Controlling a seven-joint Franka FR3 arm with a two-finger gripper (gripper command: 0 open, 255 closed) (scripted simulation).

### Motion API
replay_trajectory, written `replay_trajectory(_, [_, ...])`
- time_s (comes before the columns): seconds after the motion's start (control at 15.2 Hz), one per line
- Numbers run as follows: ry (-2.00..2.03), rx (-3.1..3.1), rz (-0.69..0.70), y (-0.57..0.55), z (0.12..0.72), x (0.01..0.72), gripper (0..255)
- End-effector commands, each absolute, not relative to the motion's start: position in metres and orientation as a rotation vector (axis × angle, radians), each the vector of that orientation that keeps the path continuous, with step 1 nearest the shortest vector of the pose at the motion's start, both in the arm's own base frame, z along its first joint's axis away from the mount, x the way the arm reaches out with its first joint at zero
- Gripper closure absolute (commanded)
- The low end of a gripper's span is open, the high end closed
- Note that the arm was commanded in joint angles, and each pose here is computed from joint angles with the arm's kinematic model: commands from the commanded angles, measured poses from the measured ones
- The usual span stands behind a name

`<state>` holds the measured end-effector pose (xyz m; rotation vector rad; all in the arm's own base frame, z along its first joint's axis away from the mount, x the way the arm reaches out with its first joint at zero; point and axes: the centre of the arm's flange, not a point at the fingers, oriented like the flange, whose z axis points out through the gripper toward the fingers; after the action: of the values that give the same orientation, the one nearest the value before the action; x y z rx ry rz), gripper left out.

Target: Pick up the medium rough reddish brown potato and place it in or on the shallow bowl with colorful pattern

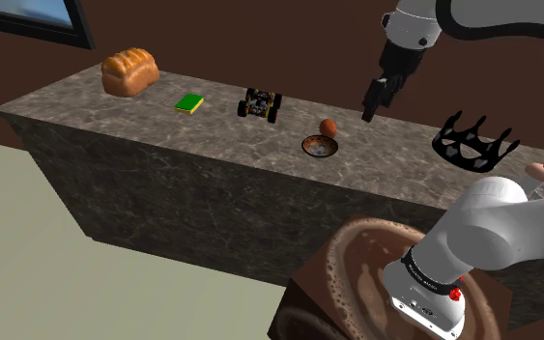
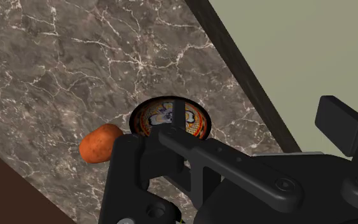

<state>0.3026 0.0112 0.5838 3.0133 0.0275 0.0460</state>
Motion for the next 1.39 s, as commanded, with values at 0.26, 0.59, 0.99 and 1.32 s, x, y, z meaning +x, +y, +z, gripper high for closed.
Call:
replay_trajectory(0.26, [-0.084,2.966,0.04,0.0,0.549,0.34,0])
replay_trajectory(0.59, [-0.219,2.901,0.032,-0.02,0.506,0.386,0])
replay_trajectory(0.99, [-0.375,2.816,0.023,-0.052,0.457,0.439,0])
replay_trajectory(1.32, [-0.499,2.739,0.016,-0.086,0.418,0.479,0])
